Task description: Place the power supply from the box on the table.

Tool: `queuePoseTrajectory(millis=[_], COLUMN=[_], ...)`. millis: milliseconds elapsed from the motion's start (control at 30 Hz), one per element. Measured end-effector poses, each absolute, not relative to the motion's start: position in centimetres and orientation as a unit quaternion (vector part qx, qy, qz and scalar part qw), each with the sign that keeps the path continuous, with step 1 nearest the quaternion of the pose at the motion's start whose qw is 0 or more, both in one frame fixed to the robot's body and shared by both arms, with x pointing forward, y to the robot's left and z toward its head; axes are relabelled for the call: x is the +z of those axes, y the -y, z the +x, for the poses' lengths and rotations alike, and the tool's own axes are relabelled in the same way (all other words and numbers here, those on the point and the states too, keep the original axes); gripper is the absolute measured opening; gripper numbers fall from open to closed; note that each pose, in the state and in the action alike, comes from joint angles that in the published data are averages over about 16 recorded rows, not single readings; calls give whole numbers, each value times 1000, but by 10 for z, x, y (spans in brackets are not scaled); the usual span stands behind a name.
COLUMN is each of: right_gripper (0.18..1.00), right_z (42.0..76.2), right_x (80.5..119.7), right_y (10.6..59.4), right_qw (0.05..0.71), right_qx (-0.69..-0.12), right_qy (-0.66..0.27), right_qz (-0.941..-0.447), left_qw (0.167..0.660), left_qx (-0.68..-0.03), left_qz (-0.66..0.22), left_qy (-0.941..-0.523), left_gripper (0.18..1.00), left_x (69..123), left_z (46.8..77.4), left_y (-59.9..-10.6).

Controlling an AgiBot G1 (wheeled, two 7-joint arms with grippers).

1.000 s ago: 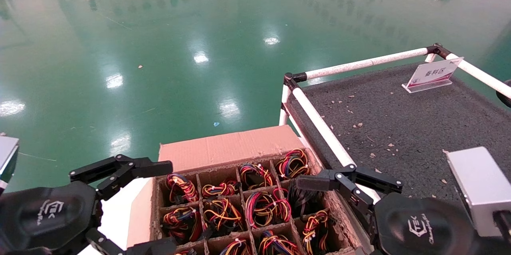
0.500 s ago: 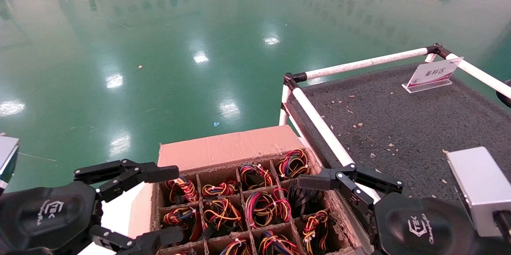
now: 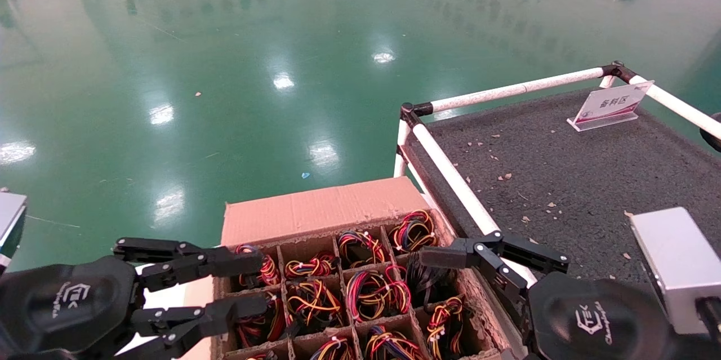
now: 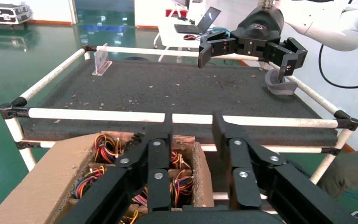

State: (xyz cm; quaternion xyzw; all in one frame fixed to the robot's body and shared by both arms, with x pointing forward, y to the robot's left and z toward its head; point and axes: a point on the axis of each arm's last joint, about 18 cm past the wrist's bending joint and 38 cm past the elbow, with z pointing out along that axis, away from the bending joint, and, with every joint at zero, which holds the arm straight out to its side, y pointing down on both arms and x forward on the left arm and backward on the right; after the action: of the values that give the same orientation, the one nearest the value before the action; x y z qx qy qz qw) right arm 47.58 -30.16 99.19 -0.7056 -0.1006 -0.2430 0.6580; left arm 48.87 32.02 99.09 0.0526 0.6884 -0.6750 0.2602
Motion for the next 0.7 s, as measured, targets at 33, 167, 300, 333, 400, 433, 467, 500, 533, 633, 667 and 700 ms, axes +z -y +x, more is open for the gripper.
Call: queuePoseTrajectory(millis=[33,167,300,333,400,433,467,500,533,633,667,700], right_gripper=[1000,1000,1000,1000,1000,1000,1000,1000,1000,1000,1000,1000], right_z=[476,476,476,476,476,476,476,476,476,476,476,476], right_x=[992,992,992,992,992,992,992,992,992,992,992,992], right_y=[302,302,302,302,302,302,302,302,302,302,302,302], right_qw=[658,658,658,658,658,658,658,658,658,658,658,658], right_qx=[-243,-243,-243,-243,-243,-243,-243,-243,-243,-243,-243,-243], right_qy=[101,101,101,101,101,101,101,101,101,101,100,100], right_qz=[-706,-706,-706,-706,-706,-706,-706,-706,-706,-706,-706,-706], left_qw=[260,260,260,260,260,260,260,260,260,260,260,260], left_qx=[-675,-675,-675,-675,-675,-675,-675,-675,-675,-675,-675,-675], left_qz=[53,53,53,53,53,53,53,53,53,53,53,53], left_qy=[-688,-688,-688,-688,-688,-688,-688,-688,-688,-688,-688,-688], left_gripper=[475,395,319,308,286,273,260,247,241,222,216,210], left_x=[991,991,991,991,991,991,991,991,991,991,991,991], left_z=[489,489,489,489,489,489,489,489,489,489,489,489], left_y=[-320,-320,-320,-320,-320,-320,-320,-320,-320,-320,-320,-320])
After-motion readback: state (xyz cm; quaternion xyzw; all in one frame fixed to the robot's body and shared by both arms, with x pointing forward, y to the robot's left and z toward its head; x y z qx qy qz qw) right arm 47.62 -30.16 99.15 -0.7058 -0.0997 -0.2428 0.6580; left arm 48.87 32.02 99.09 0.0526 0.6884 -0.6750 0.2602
